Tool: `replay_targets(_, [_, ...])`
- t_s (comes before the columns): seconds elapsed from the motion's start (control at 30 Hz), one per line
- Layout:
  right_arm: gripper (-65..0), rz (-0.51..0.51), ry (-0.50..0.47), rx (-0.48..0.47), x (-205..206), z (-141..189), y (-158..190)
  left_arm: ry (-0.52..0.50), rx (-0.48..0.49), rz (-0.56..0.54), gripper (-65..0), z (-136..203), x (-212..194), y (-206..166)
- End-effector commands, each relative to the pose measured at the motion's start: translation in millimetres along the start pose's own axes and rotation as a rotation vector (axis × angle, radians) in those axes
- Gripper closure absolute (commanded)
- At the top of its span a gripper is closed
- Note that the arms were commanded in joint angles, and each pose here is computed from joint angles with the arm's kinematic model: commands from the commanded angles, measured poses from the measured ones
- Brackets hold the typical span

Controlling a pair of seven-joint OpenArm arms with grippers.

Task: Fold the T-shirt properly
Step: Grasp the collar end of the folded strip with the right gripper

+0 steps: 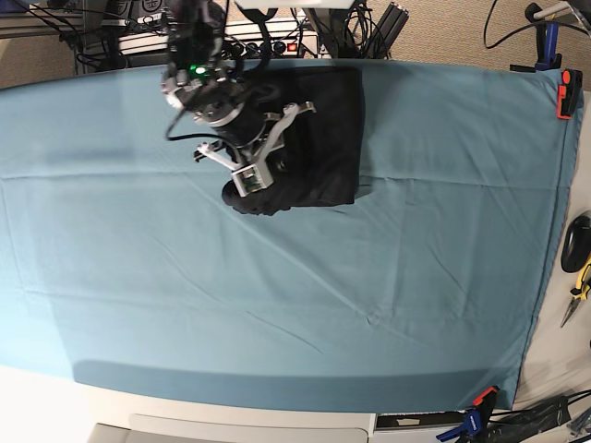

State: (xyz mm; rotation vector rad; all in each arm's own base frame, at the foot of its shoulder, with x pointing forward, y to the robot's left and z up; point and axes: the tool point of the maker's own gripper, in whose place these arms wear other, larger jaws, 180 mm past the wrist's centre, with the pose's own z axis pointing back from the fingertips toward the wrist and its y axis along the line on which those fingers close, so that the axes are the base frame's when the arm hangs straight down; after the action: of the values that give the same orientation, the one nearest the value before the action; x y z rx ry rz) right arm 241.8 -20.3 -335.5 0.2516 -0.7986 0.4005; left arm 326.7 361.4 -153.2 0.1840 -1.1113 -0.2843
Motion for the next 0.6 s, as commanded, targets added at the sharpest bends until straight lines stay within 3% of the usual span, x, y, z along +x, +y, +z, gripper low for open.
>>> replay_targets(0.0, [0.0, 0.015, -0.042, 0.008, 10.7, -0.7, 6.0, -0.052, 0.02, -0.025, -24.0, 6.4, 18.6, 7.8])
replay_targets(0.3, [0.0, 0.211, 0.026, -0.103, 1.0, -18.4, 8.1, -0.052, 0.02, -0.025, -24.0, 6.4, 18.6, 7.8])
replay_targets(0.43, [0.0, 0.23, 0.014, -0.117, 7.4, -19.1, 5.6, -0.051, 0.02, -0.025, -24.0, 6.3, 18.5, 7.8])
replay_targets(0.57, [-5.5, 0.222, 0.01, -0.106, 7.7, -19.3, 7.6, -0.052, 0.021, -0.025, -24.0, 6.4, 18.5, 8.0])
